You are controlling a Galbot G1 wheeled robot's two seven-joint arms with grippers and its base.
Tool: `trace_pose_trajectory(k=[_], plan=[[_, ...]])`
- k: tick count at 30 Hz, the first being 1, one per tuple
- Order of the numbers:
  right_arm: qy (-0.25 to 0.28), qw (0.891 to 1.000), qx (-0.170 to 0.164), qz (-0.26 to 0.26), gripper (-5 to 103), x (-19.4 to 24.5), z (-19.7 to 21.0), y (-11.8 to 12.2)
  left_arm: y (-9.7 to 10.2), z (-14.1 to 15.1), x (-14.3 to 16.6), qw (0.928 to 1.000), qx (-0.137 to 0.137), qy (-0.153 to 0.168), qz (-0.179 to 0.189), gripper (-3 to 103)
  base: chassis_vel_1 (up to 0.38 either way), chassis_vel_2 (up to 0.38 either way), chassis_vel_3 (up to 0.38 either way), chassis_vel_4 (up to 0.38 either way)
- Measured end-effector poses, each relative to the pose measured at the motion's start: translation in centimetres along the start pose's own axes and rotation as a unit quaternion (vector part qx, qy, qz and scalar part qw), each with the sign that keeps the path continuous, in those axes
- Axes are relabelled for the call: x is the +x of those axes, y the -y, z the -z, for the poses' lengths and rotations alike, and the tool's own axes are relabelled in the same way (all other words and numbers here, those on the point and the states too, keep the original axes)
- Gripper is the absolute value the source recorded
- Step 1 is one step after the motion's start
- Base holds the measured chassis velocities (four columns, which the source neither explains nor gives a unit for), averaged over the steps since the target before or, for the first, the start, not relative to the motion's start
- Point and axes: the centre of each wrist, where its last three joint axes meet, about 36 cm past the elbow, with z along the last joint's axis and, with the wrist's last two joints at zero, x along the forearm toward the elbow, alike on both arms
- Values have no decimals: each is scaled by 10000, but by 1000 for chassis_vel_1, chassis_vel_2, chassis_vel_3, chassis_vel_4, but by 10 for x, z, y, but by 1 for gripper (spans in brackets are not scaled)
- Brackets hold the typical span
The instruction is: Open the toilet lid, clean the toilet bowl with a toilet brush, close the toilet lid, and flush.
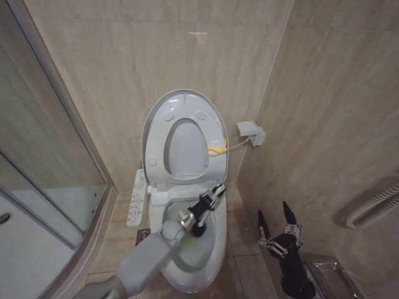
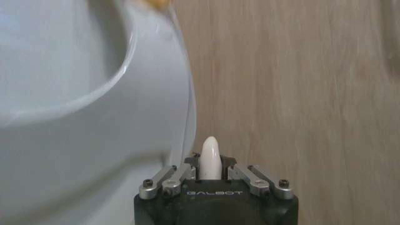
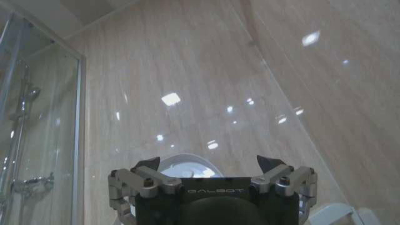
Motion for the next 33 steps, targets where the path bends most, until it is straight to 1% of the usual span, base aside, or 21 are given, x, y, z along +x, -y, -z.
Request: trace_pose_trajectory(k=[2,3,4,5,6,8,11,12,13,14,17,20,23,25,26,27,28,29,31,33], plan=[[2,10000,17,-7,100,0,1,1,3,5,-6,9999,22,103,-34,23,0,0,0,0],[2,10000,17,-7,100,0,1,1,3,5,-6,9999,22,103,-34,23,0,0,0,0],[6,10000,24,-7,100,0,1,2,5,10,-13,9998,34,206,-59,23,0,0,0,0],[16,10000,35,-10,100,-1,1,3,7,22,-28,9991,43,410,-108,23,0,0,0,0],[24,10000,37,-17,100,-1,1,2,7,29,-36,9985,41,523,-129,23,0,0,0,0],[29,10000,34,-27,100,-1,1,2,7,32,-40,9983,38,568,-137,23,0,0,0,0],[16,10000,16,-44,100,0,-1,1,5,14,-22,9995,53,295,-41,23,0,0,0,0],[16,10000,16,-44,100,0,-1,1,5,14,-22,9995,53,295,-41,23,0,0,0,0],[6,10000,12,-41,100,1,-1,1,4,2,-5,9999,74,92,27,23,0,0,0,0],[-7,10000,18,-35,100,2,-1,2,4,-2,4,10000,79,13,48,23,0,0,0,0],[-21,10000,38,-24,100,2,-1,4,3,2,4,10000,66,63,26,23,0,0,0,0],[17,10000,44,-36,100,0,-1,5,-2,39,-31,9981,65,609,-23,23,0,0,0,0],[20,10000,12,-51,100,0,-4,4,-5,45,-39,9975,91,698,17,23,0,0,0,0],[19,10000,-24,-46,100,1,-6,2,-7,33,-26,9986,105,506,62,23,0,0,0,0],[19,10000,-24,-46,100,1,-6,2,-7,33,-26,9986,105,506,62,23,0,0,0,0],[20,10000,-33,-45,100,1,-7,2,-7,24,-17,9992,106,375,84,23,0,0,0,0],[23,10000,-40,-43,100,0,-8,1,-8,11,-2,9997,112,175,131,23,0,0,0,0],[32,10000,-43,-38,100,0,-9,2,-7,4,6,9998,129,82,153,23,0,0,0,0],[35,10000,-43,-36,100,-1,-9,2,-5,3,7,9998,138,69,147,23,0,0,0,0],[43,10000,-41,-25,100,-2,-9,3,2,11,-4,9996,155,228,26,23,0,0,0,0]])
